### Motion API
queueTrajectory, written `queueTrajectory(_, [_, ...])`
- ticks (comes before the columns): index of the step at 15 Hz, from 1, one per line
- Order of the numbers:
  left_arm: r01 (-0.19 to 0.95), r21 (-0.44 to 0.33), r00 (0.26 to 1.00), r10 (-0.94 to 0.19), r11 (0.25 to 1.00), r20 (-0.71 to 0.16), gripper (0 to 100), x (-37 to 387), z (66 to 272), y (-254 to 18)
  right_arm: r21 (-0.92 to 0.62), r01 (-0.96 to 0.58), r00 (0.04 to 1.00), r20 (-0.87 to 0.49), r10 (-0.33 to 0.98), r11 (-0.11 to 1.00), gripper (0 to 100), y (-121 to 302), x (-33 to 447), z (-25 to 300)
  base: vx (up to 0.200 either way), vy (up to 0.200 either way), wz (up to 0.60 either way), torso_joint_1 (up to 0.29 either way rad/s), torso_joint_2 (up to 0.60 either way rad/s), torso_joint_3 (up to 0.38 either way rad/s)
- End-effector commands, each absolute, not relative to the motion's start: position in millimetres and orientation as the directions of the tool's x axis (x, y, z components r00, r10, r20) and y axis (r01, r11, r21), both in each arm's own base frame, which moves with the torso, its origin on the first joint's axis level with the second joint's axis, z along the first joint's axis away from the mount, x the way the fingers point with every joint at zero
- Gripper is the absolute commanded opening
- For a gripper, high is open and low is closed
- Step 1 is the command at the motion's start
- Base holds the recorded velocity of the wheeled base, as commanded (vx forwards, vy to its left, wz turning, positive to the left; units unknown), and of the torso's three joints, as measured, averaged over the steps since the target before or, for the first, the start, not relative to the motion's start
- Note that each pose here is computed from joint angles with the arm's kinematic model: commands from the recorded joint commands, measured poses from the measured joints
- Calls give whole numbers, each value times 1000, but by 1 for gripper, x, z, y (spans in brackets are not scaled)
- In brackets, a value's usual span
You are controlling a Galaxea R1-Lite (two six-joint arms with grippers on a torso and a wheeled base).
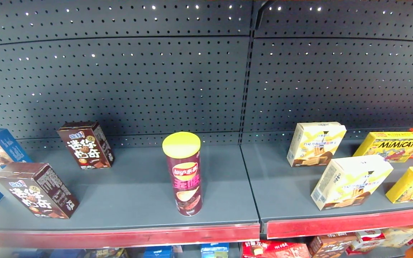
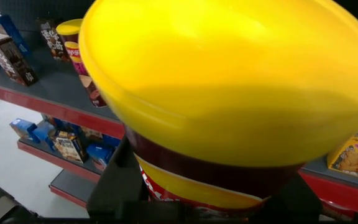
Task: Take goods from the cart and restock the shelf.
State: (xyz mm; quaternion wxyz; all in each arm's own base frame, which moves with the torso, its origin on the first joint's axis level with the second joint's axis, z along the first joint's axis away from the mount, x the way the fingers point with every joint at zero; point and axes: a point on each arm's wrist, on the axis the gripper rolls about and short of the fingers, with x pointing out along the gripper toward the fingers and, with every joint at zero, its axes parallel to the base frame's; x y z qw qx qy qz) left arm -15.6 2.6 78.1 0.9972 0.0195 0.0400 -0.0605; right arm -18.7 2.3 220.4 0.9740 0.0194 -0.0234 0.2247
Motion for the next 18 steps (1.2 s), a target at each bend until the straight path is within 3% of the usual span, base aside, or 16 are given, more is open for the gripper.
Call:
queueTrajectory(1, [176,35,980,-172,984,-99,100,-15,77,1,26,-439,897,62,437,898,0,2,-19,223,0,0,0,0,0,0])
queueTrajectory(9, [174,29,981,-170,984,-98,100,-15,77,1,-1,-471,880,69,470,882,0,7,3,260,0,0,0,0,0,0])
queueTrajectory(16, [174,29,981,-170,984,-98,100,-15,77,1,0,-478,878,34,478,878,0,9,10,259,0,0,0,0,0,0])
queueTrajectory(18, [174,29,981,-170,984,-98,100,-15,77,1,0,-414,910,27,414,910,0,8,13,261,0,0,0,0,0,0])
